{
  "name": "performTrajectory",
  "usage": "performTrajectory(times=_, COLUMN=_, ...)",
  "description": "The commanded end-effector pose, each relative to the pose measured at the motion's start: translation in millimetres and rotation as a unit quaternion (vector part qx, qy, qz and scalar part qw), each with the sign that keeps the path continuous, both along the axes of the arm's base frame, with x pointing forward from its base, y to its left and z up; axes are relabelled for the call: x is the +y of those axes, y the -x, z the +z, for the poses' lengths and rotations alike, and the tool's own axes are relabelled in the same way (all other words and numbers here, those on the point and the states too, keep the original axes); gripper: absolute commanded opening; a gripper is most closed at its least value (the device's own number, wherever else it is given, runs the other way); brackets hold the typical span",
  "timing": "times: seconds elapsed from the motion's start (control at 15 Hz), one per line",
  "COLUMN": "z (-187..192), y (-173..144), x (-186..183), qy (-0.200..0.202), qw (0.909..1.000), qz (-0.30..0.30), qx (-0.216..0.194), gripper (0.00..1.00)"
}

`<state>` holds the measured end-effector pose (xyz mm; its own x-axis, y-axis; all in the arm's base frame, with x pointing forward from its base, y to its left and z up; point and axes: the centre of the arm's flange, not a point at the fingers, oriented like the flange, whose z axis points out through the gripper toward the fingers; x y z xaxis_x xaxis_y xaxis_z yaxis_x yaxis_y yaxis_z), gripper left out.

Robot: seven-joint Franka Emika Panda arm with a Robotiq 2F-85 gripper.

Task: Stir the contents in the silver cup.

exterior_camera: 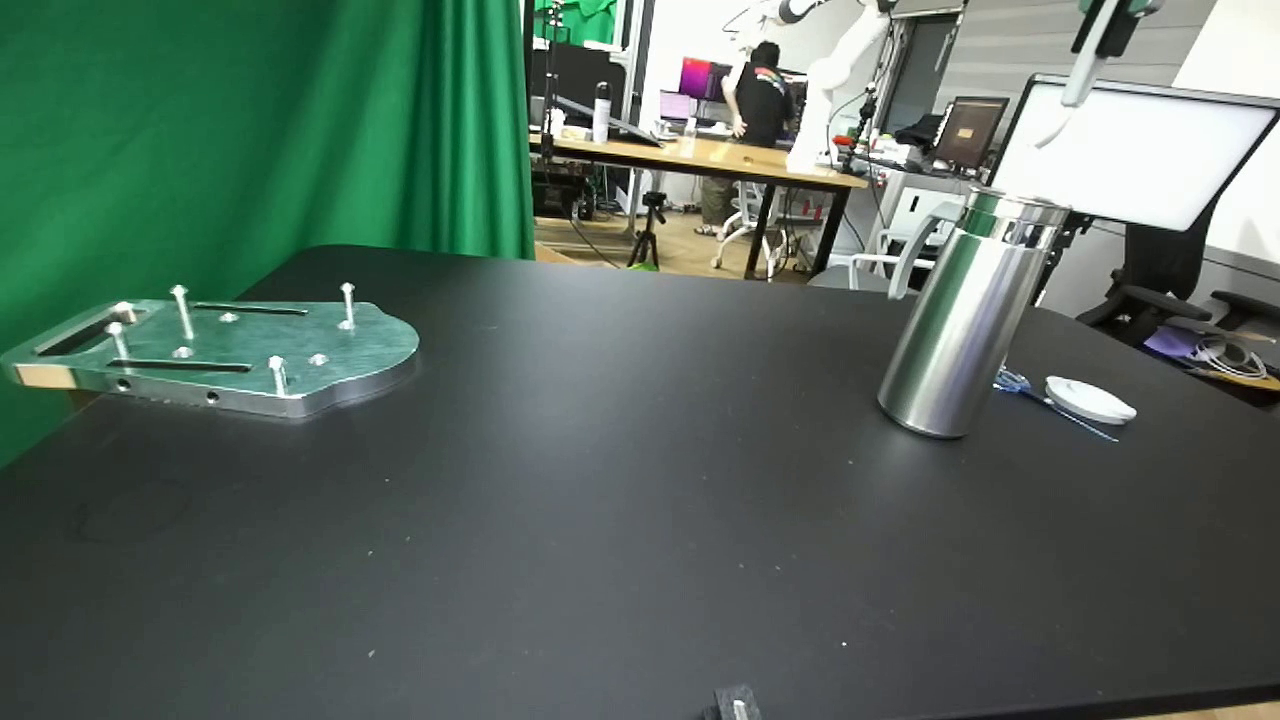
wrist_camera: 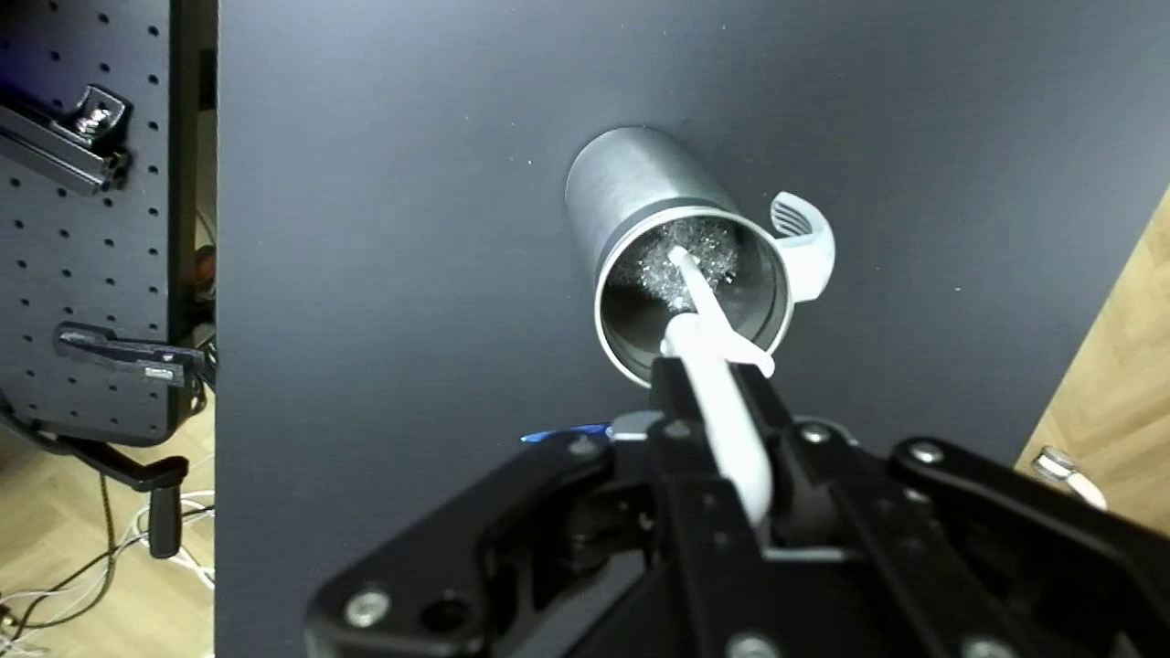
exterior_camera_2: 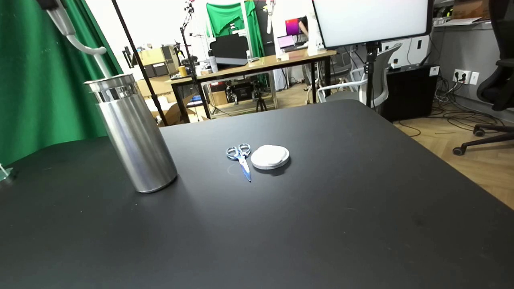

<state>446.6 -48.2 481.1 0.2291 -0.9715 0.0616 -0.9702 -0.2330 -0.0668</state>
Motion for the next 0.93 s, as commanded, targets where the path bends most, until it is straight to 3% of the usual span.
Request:
performTrajectory(times=0.0, z=-22.0, y=-0.7, x=-19.1, qy=-0.02, qw=0.9996, qz=-0.018, qx=0.004, gripper=0.04)
performTrajectory(times=0.53, z=-80.9, y=-16.9, x=-36.2, qy=-0.04, qw=0.9982, qz=-0.039, qx=0.023, gripper=0.04)
performTrajectory(times=0.87, z=-81.4, y=-18.3, x=-31.2, qy=-0.035, qw=0.9986, qz=-0.034, qx=0.019, gripper=0.04)
